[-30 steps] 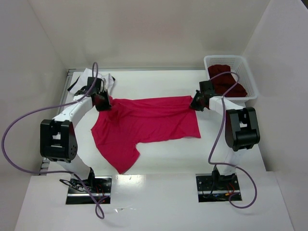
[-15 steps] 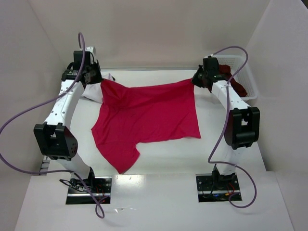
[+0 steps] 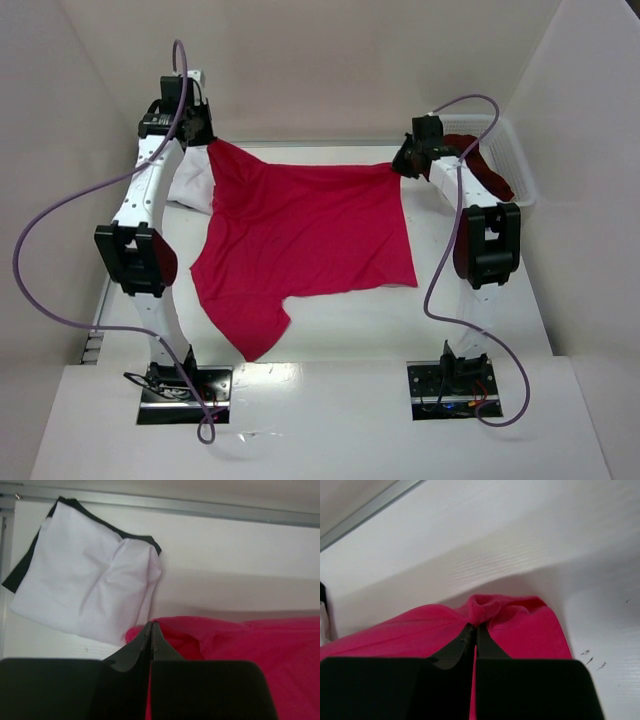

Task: Fold and stack the t-shirts
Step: Fold the flattened tshirt in 1/3 of the way

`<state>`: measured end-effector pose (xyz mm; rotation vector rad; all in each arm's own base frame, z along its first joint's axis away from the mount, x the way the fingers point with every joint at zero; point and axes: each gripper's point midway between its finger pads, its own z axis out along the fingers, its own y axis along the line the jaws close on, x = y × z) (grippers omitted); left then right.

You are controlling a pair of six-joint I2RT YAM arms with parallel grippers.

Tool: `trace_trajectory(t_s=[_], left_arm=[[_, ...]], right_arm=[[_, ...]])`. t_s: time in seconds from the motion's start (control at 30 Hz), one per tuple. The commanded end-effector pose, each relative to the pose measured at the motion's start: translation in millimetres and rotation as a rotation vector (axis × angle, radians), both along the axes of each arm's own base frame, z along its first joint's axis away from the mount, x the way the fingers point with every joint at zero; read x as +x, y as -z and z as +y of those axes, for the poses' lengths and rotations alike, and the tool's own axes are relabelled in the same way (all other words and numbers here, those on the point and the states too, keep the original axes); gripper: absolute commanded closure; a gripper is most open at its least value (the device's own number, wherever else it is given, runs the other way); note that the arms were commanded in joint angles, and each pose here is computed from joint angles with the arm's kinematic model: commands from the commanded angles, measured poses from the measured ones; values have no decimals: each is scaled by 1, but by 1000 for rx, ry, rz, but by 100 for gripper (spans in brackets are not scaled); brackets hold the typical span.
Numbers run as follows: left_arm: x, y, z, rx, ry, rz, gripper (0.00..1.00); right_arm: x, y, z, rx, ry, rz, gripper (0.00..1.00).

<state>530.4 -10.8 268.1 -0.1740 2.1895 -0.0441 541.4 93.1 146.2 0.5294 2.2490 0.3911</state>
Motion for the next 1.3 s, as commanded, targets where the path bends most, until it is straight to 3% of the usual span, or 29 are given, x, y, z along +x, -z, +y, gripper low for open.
trace_trajectory(t_s=[0.0,0.2,0.37,0.57,0.97,1.27], left_arm=[[18,-36,12,77,-5,-93,100],[44,-49,20,154,4,-125,100],[56,-65,12,139,41,-179,100],[58,-64,-8,159,94,-181,100],[59,-28,2,177,41,-88,100],[60,-48,1,168,32,-137,100]], right_arm=[[11,-14,-2,-12,2,-40,100],[13,0,-1,-13,2,-31,100],[17,3,-8,-12,24,-31,100],[18,-2,-16,-19,45,-41,100],[18,-33,-75,-45,148,-99,100],[27,-23,-72,-47,116,-83,100]])
